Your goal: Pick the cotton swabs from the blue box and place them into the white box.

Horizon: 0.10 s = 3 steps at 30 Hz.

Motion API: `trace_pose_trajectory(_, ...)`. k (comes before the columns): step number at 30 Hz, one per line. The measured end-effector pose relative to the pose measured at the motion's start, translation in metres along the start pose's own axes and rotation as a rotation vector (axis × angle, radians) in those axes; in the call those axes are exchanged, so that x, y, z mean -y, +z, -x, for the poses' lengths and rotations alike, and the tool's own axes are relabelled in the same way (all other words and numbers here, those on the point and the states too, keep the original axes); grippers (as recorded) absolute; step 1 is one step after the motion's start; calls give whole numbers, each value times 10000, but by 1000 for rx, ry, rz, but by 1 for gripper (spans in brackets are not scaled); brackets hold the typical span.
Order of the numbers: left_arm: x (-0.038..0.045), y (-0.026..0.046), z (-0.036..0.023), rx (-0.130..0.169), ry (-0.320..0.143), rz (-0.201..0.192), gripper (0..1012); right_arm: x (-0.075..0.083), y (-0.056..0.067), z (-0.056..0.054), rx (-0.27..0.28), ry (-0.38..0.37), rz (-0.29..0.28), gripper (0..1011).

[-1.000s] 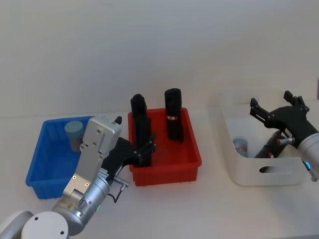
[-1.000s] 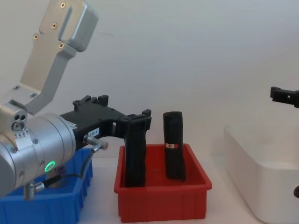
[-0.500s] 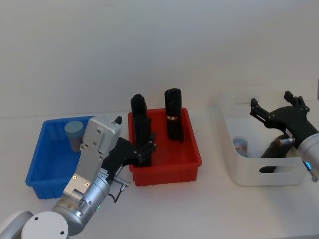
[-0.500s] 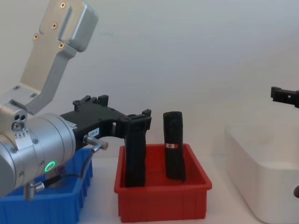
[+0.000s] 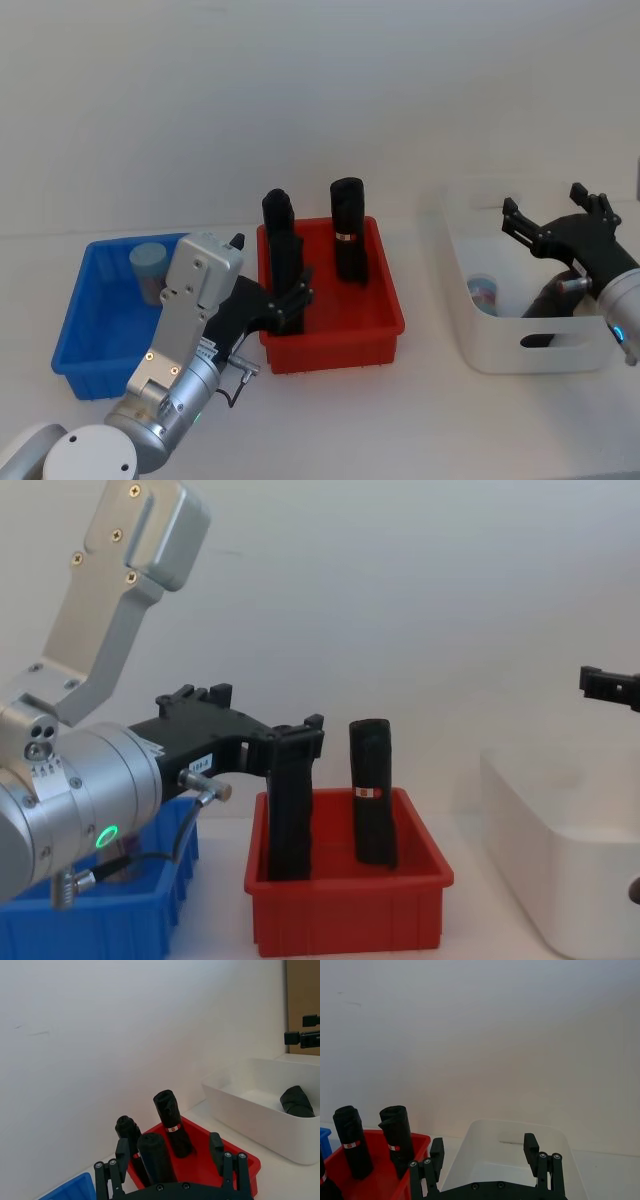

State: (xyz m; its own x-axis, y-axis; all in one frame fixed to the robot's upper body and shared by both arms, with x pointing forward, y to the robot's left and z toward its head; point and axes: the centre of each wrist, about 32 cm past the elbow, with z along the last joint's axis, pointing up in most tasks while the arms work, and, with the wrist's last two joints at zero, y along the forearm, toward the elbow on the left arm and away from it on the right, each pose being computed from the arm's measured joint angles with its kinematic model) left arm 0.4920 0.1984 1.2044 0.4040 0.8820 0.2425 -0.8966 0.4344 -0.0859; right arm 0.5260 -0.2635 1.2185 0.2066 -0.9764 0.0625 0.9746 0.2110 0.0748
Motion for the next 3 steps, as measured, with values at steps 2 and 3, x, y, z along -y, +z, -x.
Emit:
trace_pose_trajectory(2,0,0,0,0,0,0,1004,0,0,0,0,0,0,1002)
trace_pose_trajectory(3,0,0,0,0,0,0,1004,0,0,0,0,0,0,1002)
